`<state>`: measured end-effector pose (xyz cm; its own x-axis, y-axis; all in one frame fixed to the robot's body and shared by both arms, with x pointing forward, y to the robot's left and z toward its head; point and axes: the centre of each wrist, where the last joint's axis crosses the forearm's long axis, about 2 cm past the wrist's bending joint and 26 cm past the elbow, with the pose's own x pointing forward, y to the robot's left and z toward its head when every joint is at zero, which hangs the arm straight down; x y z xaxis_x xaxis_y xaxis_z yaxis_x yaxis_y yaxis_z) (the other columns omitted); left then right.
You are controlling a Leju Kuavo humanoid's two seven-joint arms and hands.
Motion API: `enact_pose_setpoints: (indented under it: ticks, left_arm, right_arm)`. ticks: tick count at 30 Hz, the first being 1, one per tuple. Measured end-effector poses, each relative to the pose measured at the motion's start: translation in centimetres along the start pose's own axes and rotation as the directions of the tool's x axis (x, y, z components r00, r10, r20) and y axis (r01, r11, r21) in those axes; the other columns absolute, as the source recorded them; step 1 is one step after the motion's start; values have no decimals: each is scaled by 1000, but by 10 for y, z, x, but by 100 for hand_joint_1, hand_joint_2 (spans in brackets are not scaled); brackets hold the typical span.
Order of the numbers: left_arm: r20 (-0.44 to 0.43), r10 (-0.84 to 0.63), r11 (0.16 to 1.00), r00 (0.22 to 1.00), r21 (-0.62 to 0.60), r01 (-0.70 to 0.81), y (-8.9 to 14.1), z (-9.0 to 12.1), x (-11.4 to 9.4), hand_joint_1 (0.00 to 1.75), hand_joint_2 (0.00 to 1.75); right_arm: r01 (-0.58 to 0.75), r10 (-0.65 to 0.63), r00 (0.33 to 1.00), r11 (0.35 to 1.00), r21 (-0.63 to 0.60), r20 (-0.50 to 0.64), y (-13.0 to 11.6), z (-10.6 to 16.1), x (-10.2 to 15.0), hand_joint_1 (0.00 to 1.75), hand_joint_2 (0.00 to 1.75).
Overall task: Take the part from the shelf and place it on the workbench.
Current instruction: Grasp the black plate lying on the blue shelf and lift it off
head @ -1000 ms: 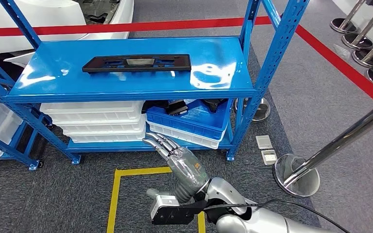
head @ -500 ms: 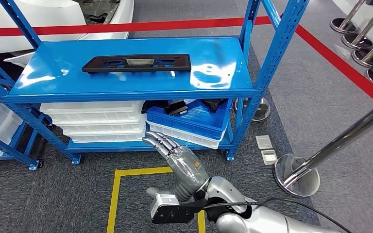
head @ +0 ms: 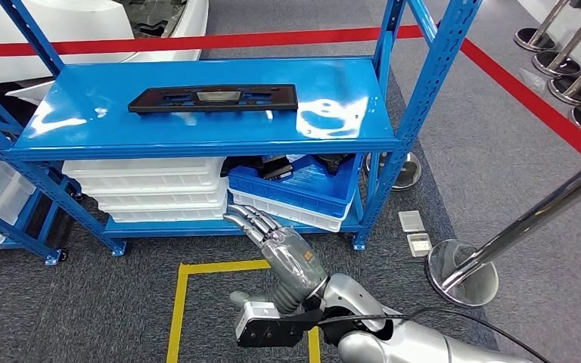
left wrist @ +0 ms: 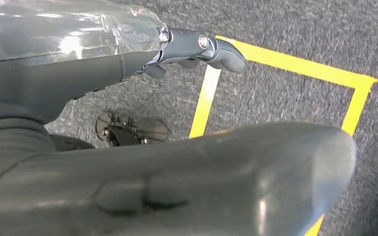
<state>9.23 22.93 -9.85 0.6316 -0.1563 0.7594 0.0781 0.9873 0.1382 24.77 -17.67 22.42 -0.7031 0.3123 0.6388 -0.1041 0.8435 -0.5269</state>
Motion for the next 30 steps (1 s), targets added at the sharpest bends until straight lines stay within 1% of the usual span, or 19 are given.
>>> enact_pose_setpoints:
  ticks: [5,24,30]
  left_arm:
    - [0,12,1000,1000,-15,-12,0,0,0,0,0]
    - [0,4,1000,1000,-5,-4,-1,1,0,0,0]
    - [1,3,1000,1000,-4,-3,-1,0,0,0,0]
  right_arm:
    - [-10,10,1000,1000,0,-1,0,0,0,0,175]
    - [-35,35,999,999,41,6,1,2,-4,0,175]
    - [-52,52,999,998,35,2,-1,1,-5,0,175]
